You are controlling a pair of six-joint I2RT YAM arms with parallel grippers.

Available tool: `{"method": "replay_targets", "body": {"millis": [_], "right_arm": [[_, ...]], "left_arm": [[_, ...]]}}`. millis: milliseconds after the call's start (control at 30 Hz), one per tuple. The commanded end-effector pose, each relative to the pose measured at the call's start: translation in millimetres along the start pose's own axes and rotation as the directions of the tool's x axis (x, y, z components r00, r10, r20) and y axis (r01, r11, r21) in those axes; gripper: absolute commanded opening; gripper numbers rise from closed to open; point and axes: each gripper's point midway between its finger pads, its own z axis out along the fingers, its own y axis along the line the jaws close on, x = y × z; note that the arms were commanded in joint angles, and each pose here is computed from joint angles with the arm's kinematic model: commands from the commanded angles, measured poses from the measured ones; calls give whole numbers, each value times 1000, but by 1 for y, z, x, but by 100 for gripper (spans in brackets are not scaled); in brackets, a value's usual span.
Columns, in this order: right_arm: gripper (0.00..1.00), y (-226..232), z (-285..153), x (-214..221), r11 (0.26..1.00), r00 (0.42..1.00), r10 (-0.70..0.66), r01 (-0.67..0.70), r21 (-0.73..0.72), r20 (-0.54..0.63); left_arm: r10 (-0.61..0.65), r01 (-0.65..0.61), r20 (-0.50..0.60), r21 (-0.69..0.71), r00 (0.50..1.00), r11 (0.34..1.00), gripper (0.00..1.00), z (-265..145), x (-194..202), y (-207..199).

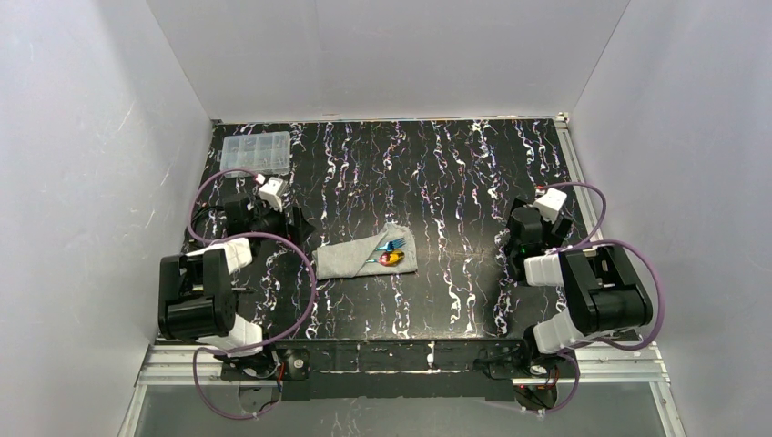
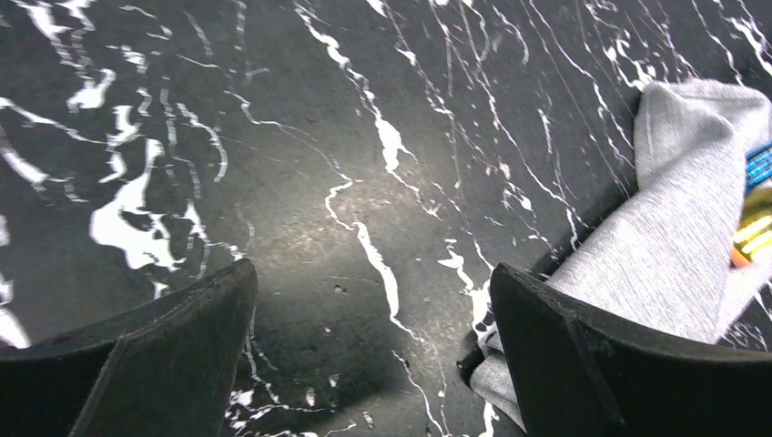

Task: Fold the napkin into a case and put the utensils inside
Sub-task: Reset both arms

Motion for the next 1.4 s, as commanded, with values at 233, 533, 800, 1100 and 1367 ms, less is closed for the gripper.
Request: {"method": "replay_targets", "body": {"millis": [233, 533, 800, 1100, 1367], "right_arm": [[99, 41, 2, -6, 964, 996, -36, 55, -259, 78], [99, 56, -2, 3, 928, 992, -77, 107, -358, 98], [99, 56, -3, 2, 924, 992, -69, 102, -368, 101], [99, 55, -3, 0, 926, 991, -60, 100, -365, 118], [99, 55, -3, 0, 925, 991, -60, 100, -366, 118]], "left_arm": [[14, 11, 164, -151, 986, 989, 99, -1, -29, 27], [100, -28, 285, -246, 953, 969, 98, -17, -26, 28], [172, -74, 301, -312, 938, 947, 98, -14, -20, 25], [149, -55, 282, -315, 948, 947, 98, -13, -17, 28], [148, -54, 282, -315, 948, 947, 98, -12, -18, 28]]}}
